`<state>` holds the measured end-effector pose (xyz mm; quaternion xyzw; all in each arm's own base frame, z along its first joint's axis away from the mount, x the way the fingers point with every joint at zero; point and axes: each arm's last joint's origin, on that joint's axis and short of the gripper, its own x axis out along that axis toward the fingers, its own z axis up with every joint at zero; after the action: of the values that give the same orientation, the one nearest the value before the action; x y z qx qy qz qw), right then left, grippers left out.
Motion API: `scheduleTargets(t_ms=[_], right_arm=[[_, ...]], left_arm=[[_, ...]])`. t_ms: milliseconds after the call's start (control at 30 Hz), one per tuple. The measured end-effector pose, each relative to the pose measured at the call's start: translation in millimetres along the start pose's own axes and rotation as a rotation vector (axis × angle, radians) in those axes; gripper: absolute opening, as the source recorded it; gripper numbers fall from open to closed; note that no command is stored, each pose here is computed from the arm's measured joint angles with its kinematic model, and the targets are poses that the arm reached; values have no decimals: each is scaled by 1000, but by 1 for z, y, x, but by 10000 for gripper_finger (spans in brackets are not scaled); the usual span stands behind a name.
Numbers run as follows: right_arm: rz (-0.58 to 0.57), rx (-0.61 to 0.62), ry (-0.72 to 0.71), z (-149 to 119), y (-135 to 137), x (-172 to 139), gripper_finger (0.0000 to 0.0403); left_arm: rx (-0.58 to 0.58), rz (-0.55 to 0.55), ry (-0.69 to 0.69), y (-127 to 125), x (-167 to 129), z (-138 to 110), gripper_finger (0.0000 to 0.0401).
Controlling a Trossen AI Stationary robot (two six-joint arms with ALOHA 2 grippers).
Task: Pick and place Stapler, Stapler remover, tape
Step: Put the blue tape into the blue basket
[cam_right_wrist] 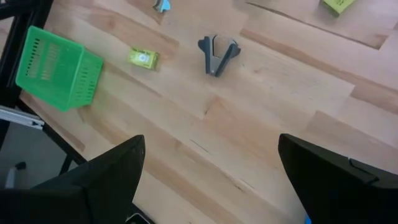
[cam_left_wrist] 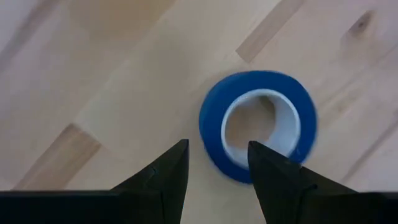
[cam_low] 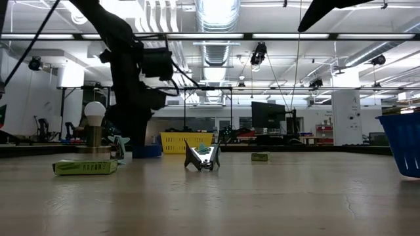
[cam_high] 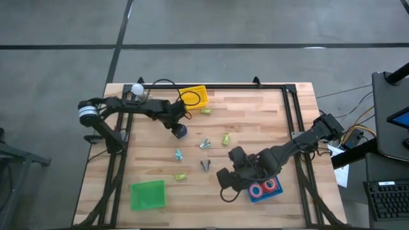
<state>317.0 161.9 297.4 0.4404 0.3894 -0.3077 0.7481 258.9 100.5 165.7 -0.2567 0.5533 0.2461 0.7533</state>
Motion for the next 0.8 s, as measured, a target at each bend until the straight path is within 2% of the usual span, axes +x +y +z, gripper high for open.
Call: scheduleTargets(t_ms=[100, 200, 433, 633, 800], right_arm=[[0, 3, -14, 0, 0, 0, 363], [0, 3, -16, 1, 0, 0, 363], [-1, -4, -21, 3, 0, 1, 363], [66, 3, 22, 8, 7, 3, 363], [143, 4, 4, 18, 14, 3, 363]], left_arm=[[36, 5, 12, 0, 6, 1, 166], [67, -8, 14, -1, 7, 2, 145], [115, -28, -12, -2, 3, 3, 32], [124, -96, -44, -4, -9, 6, 36], [99, -230, -156, -9, -47, 6, 40]])
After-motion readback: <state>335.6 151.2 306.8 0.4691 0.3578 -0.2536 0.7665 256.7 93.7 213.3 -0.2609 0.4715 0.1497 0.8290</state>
